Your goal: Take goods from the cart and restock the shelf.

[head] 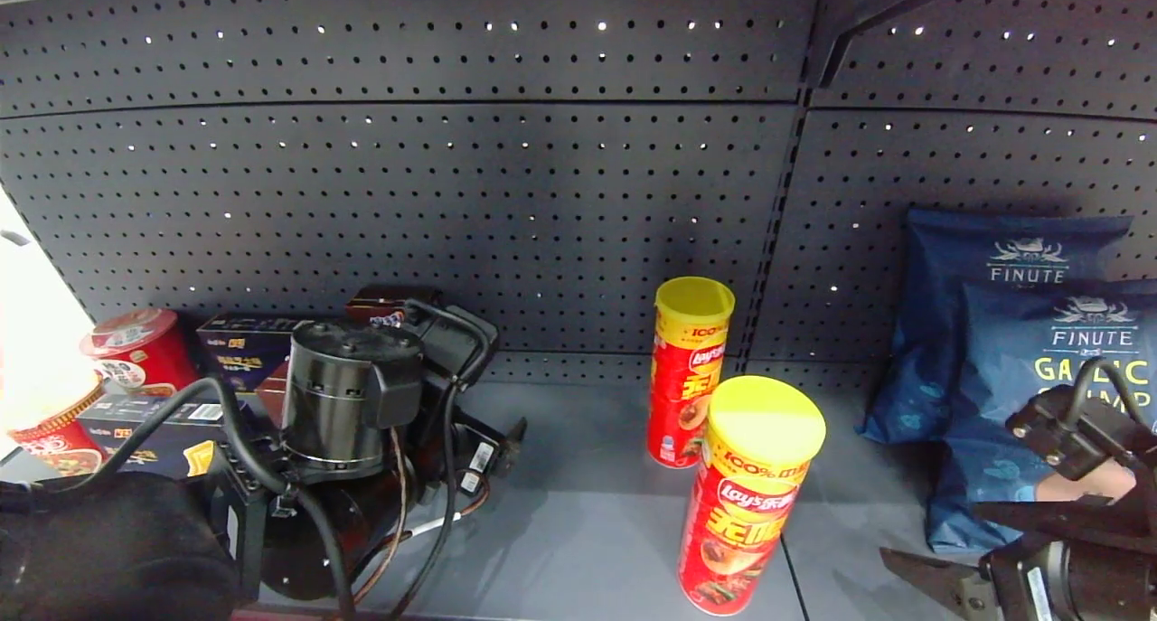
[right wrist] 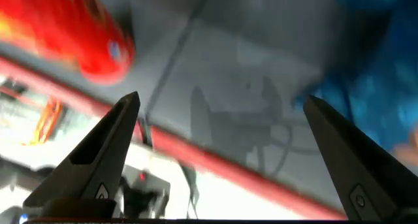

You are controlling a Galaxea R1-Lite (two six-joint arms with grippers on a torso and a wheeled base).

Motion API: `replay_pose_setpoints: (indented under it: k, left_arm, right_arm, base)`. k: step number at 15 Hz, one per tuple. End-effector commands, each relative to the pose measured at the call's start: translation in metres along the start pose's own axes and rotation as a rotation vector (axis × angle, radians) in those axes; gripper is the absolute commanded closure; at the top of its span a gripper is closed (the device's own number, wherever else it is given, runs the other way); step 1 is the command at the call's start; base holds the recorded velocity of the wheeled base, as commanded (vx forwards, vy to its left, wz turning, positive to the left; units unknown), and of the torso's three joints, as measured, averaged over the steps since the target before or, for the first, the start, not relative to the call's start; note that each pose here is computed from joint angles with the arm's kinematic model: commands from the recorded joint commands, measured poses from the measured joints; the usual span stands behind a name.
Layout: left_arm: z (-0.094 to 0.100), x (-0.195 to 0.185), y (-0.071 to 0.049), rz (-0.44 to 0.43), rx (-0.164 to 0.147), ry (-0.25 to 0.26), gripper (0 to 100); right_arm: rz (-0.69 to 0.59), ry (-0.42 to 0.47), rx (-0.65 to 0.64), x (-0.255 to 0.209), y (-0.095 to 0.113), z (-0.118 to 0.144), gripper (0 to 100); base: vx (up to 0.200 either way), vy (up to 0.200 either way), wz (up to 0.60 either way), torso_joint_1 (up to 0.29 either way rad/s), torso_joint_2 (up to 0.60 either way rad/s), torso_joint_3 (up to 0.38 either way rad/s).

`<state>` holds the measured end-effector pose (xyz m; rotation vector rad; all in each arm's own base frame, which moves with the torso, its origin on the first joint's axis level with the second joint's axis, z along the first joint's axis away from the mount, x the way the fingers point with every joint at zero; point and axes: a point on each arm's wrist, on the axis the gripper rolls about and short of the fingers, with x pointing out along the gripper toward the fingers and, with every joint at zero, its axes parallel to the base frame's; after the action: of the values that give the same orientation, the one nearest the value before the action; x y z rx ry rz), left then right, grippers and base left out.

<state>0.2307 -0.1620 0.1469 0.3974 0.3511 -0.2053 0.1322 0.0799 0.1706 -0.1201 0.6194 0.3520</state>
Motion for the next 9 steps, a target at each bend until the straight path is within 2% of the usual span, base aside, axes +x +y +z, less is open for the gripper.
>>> replay_pose_setpoints:
  k: [1,3,9]
  left_arm:
    - [-0.002,0.004,0.000,0.004,0.003,0.011,0]
    - [-0.001,0.006,0.002,0.014,-0.001,0.012,0]
    - [0.008,0.018,-0.001,0.019,-0.012,-0.001,0]
  right_arm:
    - [0.001,0.056,-0.023,0.017,0.006,-0.003,0]
    - [-0.001,0.070,-0.025,0.023,0.007,-0.001,0]
    - [-0.009,0.108,-0.049,0.057,0.019,0.024,0]
  base:
    - [0.000,0.000,0.00,0.000,0.00,0.000]
    - [0.000,0.000,0.00,0.000,0.00,0.000]
    - [0.000,0.000,0.00,0.000,0.00,0.000]
